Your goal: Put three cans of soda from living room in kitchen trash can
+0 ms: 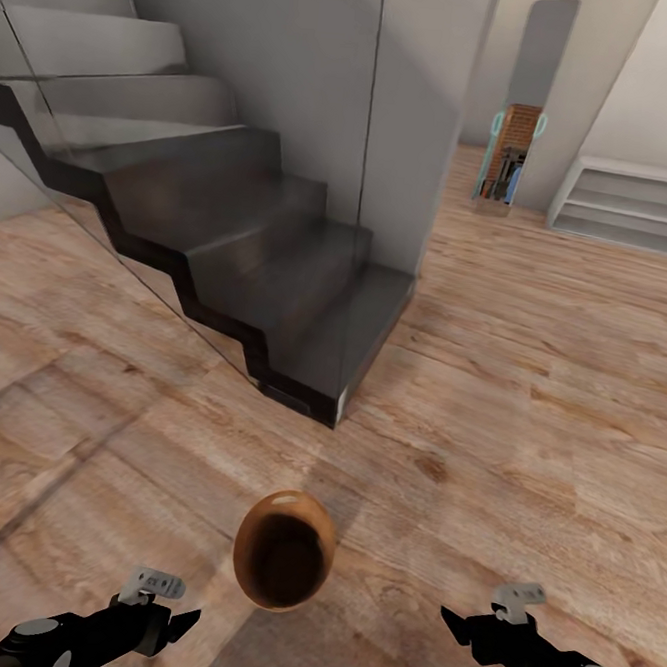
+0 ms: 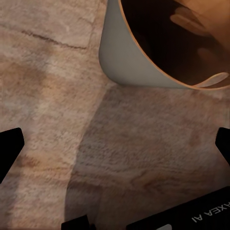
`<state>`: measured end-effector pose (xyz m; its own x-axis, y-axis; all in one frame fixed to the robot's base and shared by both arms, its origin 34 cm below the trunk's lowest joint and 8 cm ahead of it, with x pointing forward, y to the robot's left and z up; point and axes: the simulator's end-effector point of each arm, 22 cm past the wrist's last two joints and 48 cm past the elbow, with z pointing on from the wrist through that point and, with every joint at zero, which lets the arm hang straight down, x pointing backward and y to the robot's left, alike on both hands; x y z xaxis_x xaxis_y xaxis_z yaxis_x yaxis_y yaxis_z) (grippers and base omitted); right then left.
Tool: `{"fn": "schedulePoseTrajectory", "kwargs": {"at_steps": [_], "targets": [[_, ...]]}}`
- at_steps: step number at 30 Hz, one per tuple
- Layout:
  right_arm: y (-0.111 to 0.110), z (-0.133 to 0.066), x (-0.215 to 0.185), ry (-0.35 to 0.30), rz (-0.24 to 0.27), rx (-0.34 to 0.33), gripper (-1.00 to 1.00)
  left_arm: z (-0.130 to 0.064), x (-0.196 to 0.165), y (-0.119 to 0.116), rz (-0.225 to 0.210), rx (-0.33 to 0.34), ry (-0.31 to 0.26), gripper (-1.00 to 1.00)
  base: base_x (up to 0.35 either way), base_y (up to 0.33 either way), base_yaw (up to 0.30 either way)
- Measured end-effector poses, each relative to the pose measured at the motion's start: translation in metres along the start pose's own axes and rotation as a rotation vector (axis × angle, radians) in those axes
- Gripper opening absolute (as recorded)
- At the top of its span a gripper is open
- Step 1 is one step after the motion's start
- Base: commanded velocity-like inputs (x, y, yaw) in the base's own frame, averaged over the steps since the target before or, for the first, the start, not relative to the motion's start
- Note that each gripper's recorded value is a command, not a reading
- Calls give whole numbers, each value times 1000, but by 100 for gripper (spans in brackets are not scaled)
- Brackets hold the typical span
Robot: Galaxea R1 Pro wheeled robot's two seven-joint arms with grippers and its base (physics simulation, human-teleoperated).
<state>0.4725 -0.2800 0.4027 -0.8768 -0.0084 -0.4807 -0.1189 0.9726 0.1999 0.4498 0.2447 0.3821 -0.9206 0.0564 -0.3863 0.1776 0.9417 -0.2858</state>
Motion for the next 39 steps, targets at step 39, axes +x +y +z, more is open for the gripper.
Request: {"fn": "schedulePoseTrajectory", "kwargs": {"at_steps": [39], "targets": [[-1,5,9,25,5,0,100,6,9,2,-9,1,25,100,0,0,132]]}}
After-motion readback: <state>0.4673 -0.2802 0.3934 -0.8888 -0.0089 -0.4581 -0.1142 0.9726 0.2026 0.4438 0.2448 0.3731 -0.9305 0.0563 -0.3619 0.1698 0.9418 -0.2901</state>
